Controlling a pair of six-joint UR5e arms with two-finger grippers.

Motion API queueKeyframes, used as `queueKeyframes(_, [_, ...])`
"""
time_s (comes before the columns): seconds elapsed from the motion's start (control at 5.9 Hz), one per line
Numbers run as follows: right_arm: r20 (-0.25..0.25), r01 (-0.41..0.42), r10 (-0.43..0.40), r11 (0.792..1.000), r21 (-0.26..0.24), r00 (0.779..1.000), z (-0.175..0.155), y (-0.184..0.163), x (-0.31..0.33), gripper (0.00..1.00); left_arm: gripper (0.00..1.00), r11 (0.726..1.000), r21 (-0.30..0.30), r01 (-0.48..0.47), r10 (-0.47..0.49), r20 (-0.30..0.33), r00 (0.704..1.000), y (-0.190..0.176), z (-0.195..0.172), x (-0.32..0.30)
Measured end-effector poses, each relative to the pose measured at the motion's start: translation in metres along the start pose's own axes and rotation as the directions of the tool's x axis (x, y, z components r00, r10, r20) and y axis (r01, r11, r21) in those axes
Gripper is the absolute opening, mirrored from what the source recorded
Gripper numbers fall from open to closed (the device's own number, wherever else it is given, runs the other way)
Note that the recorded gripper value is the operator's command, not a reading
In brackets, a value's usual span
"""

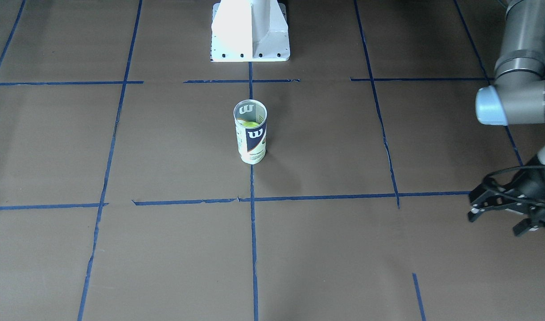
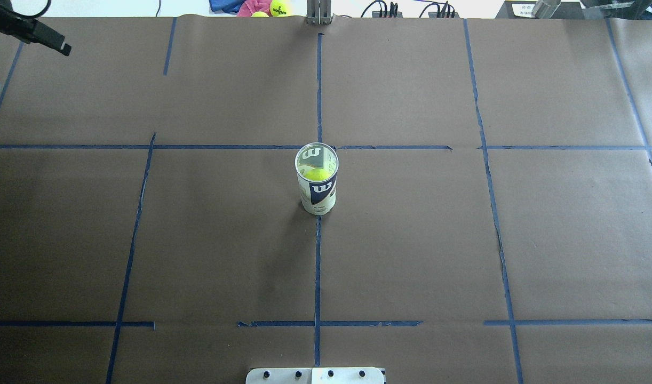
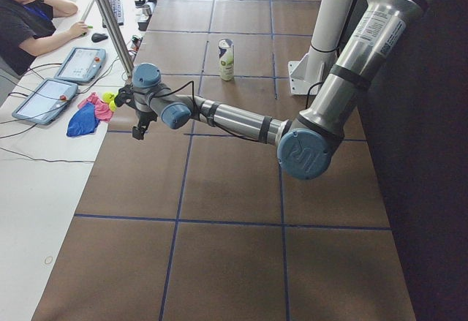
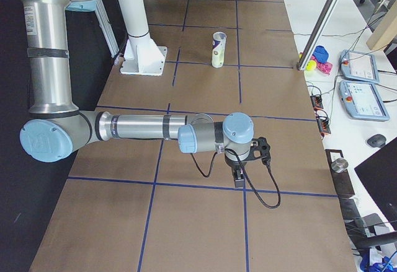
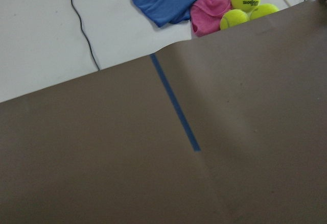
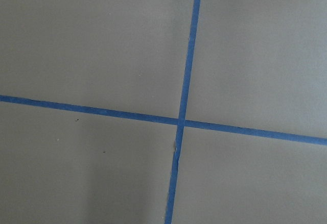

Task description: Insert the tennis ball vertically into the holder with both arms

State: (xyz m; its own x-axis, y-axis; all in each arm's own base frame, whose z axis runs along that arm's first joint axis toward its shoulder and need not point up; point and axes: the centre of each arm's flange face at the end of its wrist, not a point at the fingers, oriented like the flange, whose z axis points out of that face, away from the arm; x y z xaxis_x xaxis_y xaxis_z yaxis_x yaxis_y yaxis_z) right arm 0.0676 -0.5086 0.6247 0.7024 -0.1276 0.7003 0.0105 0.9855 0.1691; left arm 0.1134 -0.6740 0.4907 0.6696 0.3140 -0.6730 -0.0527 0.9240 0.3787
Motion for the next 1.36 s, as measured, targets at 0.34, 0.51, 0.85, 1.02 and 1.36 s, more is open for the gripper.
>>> queueKeyframes(0.34, [0.003, 0.007, -0.006, 1.0, -0.013, 1.0, 0.006, 0.0, -0.005, 1.0, 1.0, 0.988, -0.144, 0.06, -0.052, 0.06, 0.997, 0.038, -0.025, -0.076])
queueKeyframes(0.51, [0.005, 0.008, -0.008, 1.0, -0.024, 1.0, 0.011, 0.001, -0.007, 1.0, 1.0, 0.972, -0.193, 0.134, -0.12, 0.081, 0.989, 0.074, -0.038, -0.114])
queueKeyframes(0.85, [0.007, 0.073, -0.072, 0.997, -0.026, 0.997, 0.019, 0.012, -0.005, 1.0, 1.0, 0.938, -0.236, 0.252, -0.235, 0.101, 0.967, 0.17, -0.047, -0.163])
queueKeyframes(1.02, [0.008, 0.11, -0.11, 0.994, -0.024, 0.994, 0.023, 0.021, -0.001, 1.0, 1.0, 0.939, -0.225, 0.261, -0.244, 0.101, 0.964, 0.196, -0.05, -0.172])
queueKeyframes(1.36, [-0.009, 0.122, -0.122, 0.992, -0.033, 0.992, 0.028, 0.034, 0.006, 1.0, 1.0, 0.941, -0.212, 0.262, -0.249, 0.087, 0.965, 0.224, -0.047, -0.178])
